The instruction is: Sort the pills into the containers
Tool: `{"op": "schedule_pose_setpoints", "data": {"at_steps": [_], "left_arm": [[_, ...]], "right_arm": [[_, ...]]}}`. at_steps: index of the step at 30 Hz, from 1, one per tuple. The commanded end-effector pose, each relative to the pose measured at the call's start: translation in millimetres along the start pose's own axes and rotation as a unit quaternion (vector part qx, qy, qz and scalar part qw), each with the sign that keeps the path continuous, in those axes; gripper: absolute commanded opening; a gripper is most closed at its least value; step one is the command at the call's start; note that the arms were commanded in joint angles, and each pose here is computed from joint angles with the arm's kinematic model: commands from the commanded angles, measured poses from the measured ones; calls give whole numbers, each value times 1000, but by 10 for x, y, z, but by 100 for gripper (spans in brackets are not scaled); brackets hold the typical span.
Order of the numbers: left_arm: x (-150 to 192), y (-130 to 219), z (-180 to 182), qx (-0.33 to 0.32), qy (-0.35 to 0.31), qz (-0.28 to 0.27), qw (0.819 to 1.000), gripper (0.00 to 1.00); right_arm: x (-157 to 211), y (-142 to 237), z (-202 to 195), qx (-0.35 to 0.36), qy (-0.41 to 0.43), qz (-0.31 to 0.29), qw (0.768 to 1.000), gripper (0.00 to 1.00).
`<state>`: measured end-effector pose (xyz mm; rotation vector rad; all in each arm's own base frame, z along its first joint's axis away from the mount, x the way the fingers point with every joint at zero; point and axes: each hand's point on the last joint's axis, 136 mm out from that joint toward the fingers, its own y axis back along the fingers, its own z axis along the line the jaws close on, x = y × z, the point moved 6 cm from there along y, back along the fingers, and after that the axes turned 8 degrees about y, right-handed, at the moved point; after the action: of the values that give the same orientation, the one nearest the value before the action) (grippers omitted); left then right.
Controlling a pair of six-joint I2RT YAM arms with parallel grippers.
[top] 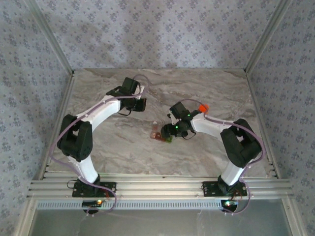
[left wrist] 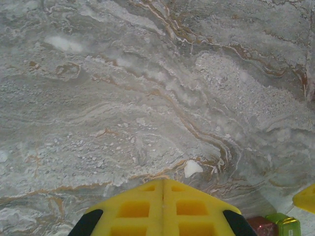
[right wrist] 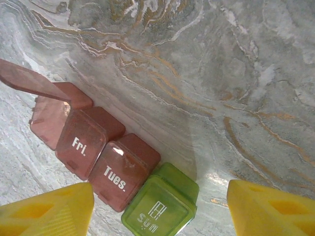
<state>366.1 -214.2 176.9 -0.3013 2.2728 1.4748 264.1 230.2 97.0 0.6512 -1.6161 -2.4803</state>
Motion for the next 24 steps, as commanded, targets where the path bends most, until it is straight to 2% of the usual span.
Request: {"op": "schedule_pose_setpoints", "data": {"at_steps": [1,12,24], "left_arm": [[-21,-21,-119,16,-16,13,1000,0],[-12,-165,-279,27,-29,36,999,0],[179,-362,-420,34,-42,86,995,0]], "right_arm": [[10,-30,4,10,-1,13,1000,73],[89,-129,-57,27,-5,35,999,72],[96,-163,-81,32,-17,38,999,70]]}}
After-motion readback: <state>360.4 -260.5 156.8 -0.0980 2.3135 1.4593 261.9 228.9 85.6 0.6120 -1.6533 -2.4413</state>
